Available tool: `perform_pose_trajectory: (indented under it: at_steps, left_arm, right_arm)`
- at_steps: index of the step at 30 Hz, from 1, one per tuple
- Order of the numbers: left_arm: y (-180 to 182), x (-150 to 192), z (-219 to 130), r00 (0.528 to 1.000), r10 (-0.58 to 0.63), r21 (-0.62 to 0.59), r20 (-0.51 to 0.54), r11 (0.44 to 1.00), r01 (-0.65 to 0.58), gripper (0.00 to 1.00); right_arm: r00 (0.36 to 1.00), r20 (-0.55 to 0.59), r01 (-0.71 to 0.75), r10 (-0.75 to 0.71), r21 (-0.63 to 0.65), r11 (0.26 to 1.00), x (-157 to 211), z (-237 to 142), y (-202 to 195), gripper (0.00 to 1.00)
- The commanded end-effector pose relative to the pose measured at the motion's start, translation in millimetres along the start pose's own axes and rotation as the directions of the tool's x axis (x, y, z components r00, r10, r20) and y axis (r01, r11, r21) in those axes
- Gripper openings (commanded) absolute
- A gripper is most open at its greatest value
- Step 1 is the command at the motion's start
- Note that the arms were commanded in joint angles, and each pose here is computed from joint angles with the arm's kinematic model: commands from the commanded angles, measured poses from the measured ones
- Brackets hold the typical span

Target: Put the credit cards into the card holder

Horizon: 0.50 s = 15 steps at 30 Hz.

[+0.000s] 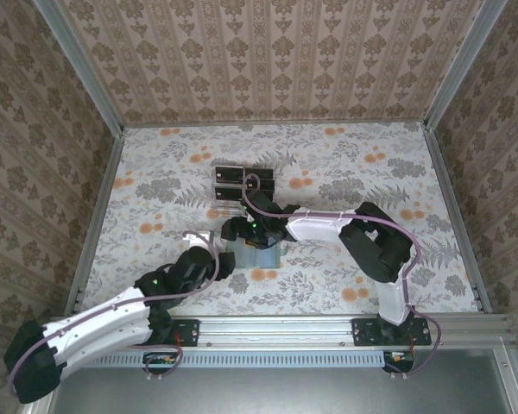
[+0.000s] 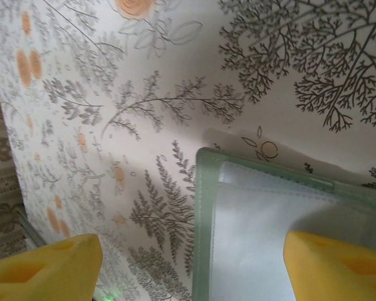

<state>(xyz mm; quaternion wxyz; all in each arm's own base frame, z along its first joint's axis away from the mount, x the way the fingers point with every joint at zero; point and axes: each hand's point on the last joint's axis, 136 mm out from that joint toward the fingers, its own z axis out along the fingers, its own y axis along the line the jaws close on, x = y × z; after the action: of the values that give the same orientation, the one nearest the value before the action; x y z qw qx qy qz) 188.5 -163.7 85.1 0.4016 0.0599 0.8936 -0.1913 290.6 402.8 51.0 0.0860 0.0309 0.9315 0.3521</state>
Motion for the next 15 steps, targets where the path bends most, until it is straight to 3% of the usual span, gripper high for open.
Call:
perform_pose_trajectory:
  at_steps: [1, 15]
  left_arm:
    - [23, 15, -5, 0.999, -0.013, -0.084, -0.034, 0.996, 0.01, 0.83]
    - [19, 4, 0, 0.992, -0.078, -0.117, -0.101, 0.991, 0.066, 0.87]
  right_arm:
    - [0.999, -0.038, 0.002, -0.002, -0.001, 1.0, 6, 5, 2, 0.78]
    - [0.986, 0.002, 0.166, -0.166, -0.046, 0.985, -2, -50, 43, 0.78]
